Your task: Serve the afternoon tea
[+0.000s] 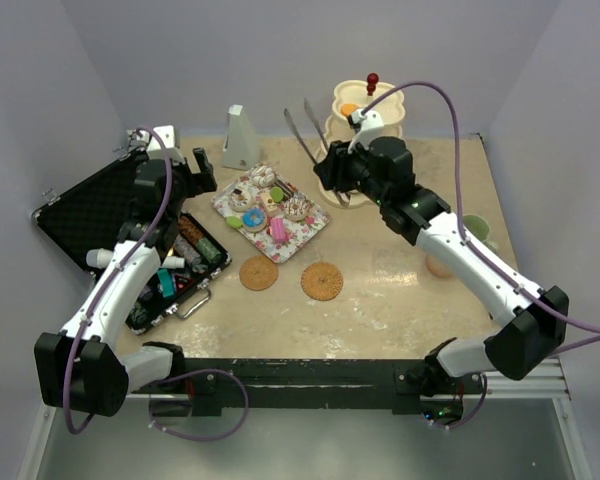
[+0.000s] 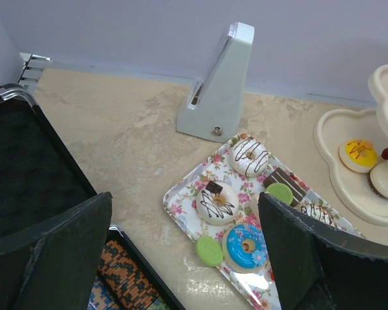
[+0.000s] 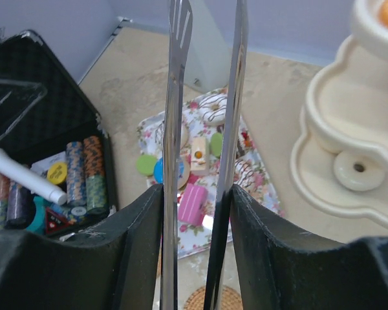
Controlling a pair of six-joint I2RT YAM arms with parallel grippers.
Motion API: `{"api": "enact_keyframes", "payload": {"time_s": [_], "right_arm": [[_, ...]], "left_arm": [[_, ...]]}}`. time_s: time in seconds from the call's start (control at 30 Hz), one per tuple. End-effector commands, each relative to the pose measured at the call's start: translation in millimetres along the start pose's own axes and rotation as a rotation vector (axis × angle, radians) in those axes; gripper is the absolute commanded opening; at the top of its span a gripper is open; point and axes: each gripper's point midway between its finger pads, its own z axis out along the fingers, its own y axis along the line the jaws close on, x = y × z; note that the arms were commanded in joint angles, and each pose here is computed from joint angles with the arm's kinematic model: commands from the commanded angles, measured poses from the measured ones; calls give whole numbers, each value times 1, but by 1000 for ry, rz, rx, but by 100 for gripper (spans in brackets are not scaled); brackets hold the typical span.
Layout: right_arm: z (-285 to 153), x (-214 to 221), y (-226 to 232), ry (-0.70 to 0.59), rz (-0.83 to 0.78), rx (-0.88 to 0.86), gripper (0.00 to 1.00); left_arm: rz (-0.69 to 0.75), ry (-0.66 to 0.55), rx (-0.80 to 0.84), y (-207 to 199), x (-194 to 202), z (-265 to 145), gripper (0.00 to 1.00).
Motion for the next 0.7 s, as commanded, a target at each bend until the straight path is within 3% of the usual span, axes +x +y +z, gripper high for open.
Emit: {"api": "enact_keyframes", "payload": {"time_s": [0.0, 0.27, 0.67], "right_arm": [[14, 41, 14, 54, 46, -52, 46], [31, 136, 31, 231, 132, -157, 45], [49, 180, 35, 323, 160, -198, 44]], "left_arm": [[-2, -54, -4, -1, -13, -1, 100], [0, -35, 8, -4, -7, 3, 100], [2, -26, 17, -5, -4, 5, 100]]}}
